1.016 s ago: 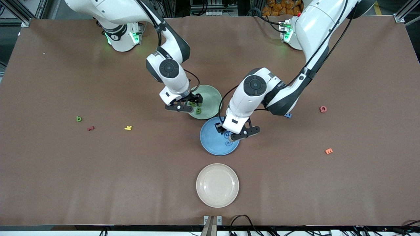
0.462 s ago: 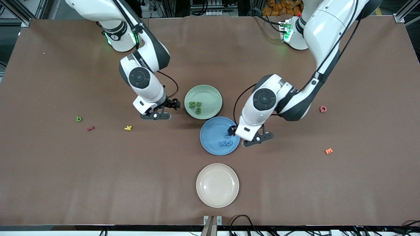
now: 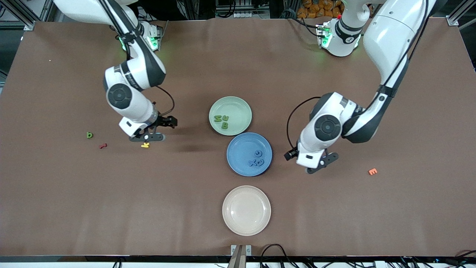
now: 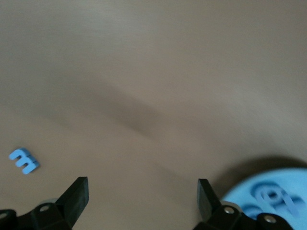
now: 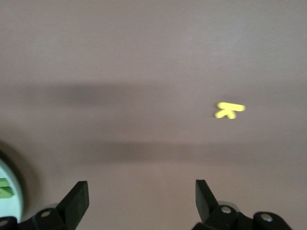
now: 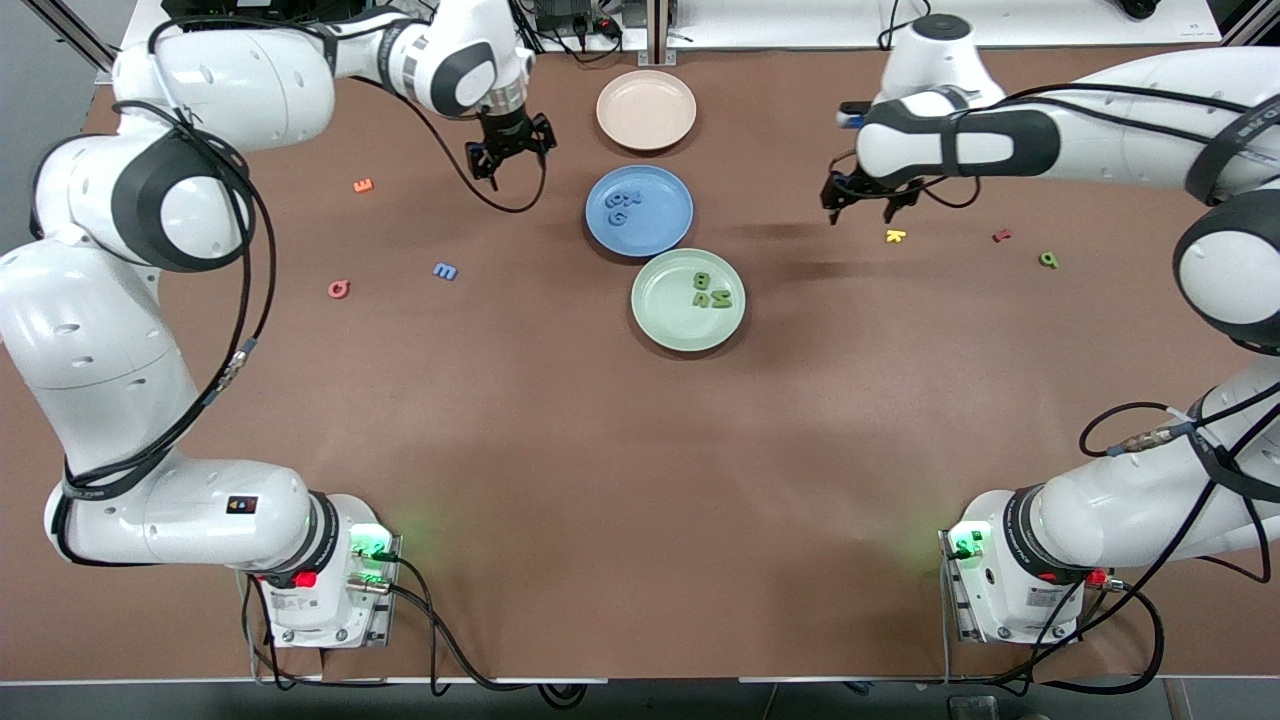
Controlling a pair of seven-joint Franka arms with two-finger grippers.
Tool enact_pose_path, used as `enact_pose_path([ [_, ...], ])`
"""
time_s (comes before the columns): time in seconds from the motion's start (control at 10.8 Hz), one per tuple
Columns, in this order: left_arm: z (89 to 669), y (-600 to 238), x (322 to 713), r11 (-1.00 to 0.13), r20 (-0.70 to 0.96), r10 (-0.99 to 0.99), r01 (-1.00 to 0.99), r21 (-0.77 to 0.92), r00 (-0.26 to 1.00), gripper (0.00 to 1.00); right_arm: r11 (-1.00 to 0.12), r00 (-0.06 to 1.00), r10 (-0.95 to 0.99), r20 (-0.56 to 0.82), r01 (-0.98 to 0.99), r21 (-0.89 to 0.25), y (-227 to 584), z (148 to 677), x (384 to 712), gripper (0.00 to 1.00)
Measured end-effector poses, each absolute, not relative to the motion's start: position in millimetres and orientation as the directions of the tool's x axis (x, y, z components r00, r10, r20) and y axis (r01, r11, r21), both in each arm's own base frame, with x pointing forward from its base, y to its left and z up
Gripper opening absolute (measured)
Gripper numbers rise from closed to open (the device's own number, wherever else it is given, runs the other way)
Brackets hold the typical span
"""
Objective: Sort letters by color into matching plates
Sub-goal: 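Move the right gripper to green q while the left gripper reaches blue 3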
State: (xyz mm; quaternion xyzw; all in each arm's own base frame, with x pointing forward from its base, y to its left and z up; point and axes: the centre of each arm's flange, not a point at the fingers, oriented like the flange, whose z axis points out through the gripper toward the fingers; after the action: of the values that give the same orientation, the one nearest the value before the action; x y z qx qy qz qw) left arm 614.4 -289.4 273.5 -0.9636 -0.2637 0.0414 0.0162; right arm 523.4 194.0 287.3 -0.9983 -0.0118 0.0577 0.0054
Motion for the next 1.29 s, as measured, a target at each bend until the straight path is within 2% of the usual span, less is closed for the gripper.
enact_pose_path([
  [0.28,251.2,-247.6,612.0,-0.788,-0.091,0.615,0.606,-0.107,0.783,1.0,-0.998,0.99,0.066,-0.121,0.064,-0.019,130.0,292.0,533.5,1.0],
  [0.55,236.9,-216.2,589.3,-0.732,-0.045,0.681,0.681,-0.01,0.731,1.0,-0.995,0.987,0.095,-0.127,0.093,-0.022,50.9,295.0,544.1,0.96],
  [0.65,231.4,-204.3,575.4,-0.7,-0.033,0.713,0.714,0.018,0.7,1.0,-0.996,0.988,0.089,-0.125,0.087,-0.024,31.5,296.2,545.5,0.91],
  [1.02,218.5,-187.1,549.5,-0.531,-0.032,0.847,0.847,-0.008,0.531,1.0,-0.998,0.994,0.062,-0.094,0.06,-0.031,-30.6,301.0,548.3,0.91],
  [1.29,198.0,-168.7,534.4,-0.516,-0.013,0.856,0.854,-0.062,0.517,1.0,-0.997,0.995,0.077,-0.061,0.075,-0.033,-71.1,301.5,546.8,0.9],
])
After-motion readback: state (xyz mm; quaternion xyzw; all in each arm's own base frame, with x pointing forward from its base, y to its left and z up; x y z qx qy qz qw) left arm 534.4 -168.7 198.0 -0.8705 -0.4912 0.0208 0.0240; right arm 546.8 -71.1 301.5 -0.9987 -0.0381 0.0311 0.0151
